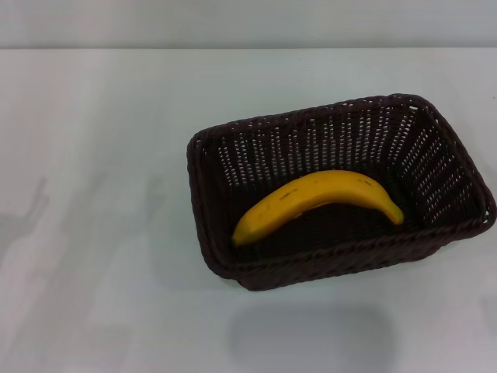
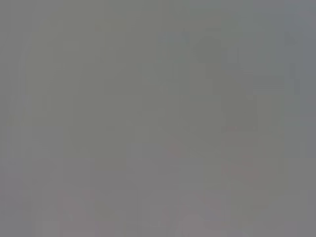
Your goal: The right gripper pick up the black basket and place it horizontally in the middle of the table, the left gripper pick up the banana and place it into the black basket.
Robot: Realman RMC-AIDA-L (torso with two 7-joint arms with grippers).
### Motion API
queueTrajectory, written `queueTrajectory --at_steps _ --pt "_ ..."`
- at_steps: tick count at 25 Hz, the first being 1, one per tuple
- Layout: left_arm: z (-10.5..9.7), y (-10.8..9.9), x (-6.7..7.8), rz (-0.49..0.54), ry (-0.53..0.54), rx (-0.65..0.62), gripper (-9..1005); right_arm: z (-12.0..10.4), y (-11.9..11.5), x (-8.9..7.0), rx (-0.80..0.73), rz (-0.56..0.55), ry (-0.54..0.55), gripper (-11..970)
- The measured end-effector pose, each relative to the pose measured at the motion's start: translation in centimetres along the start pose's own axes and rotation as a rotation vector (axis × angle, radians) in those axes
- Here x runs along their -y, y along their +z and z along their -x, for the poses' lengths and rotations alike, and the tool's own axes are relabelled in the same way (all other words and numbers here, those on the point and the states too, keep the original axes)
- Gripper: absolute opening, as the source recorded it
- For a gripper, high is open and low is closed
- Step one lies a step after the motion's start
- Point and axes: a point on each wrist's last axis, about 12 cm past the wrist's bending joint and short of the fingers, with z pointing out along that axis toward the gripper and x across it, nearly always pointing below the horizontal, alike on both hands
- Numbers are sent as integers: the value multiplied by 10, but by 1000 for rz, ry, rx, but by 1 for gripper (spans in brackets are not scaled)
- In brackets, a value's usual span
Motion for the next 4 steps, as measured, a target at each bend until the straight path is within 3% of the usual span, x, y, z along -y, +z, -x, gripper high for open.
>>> queueTrajectory --at_steps 4 --pt "2 -3 -1 8 41 10 880 -2 4 -4 7 -32 41 872"
